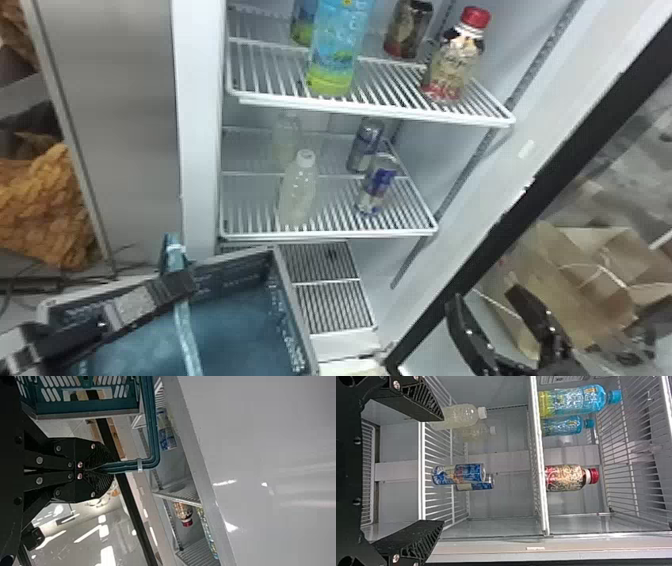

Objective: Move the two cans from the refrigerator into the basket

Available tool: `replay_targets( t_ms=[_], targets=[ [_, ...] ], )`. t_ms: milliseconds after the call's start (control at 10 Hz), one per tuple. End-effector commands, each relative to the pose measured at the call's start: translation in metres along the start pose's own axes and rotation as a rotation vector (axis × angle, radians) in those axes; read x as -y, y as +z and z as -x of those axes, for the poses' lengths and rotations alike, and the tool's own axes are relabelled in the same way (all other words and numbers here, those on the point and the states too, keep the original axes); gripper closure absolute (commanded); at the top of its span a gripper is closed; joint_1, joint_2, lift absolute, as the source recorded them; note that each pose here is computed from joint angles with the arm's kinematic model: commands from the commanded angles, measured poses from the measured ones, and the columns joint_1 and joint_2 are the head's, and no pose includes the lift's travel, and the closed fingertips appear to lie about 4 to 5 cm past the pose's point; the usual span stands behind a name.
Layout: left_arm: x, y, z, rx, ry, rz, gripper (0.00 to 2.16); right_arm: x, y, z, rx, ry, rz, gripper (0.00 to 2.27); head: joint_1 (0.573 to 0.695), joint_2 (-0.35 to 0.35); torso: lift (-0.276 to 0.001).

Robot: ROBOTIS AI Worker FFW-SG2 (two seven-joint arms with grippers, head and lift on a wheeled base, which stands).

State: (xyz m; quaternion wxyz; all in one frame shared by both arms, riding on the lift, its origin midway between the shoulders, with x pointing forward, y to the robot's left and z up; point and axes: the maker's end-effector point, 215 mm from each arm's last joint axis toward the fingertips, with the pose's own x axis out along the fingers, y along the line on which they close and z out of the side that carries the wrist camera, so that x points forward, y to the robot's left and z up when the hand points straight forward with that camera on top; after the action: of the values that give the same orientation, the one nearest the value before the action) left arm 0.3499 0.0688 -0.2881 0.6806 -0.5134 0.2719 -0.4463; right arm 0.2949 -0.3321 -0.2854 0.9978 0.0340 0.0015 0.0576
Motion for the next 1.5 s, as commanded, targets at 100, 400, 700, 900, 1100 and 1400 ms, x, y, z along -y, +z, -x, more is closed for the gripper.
replay_targets(
  t_ms=[100, 400, 700, 900, 1100, 1400],
  targets=[
    [0.000, 0.000, 0.000, 0.000, -0.002, 0.000, 1.21, 0.004, -0.005, -0.002, 0.000, -0.009, -0.009, 0.12, 0.695, -0.350, -0.219],
    [0.000, 0.000, 0.000, 0.000, 0.000, 0.000, 1.21, 0.005, -0.005, -0.004, 0.005, -0.010, -0.010, 0.12, 0.695, -0.350, -0.219],
    [0.000, -0.001, -0.001, -0.002, -0.001, 0.000, 1.21, 0.007, -0.005, -0.011, 0.018, -0.011, -0.012, 0.12, 0.695, -0.350, -0.219],
    [0.001, 0.000, 0.000, 0.001, -0.003, 0.001, 1.21, 0.010, -0.005, -0.019, 0.035, -0.017, -0.017, 0.12, 0.695, -0.350, -0.219],
    [0.001, 0.000, 0.000, 0.001, -0.003, 0.001, 1.21, 0.016, -0.007, -0.030, 0.047, -0.036, -0.008, 0.11, 0.695, -0.350, -0.219],
    [0.002, -0.001, -0.003, -0.006, -0.006, -0.001, 1.21, 0.025, -0.011, -0.047, 0.061, -0.042, 0.014, 0.12, 0.695, -0.350, -0.219]
  ],
)
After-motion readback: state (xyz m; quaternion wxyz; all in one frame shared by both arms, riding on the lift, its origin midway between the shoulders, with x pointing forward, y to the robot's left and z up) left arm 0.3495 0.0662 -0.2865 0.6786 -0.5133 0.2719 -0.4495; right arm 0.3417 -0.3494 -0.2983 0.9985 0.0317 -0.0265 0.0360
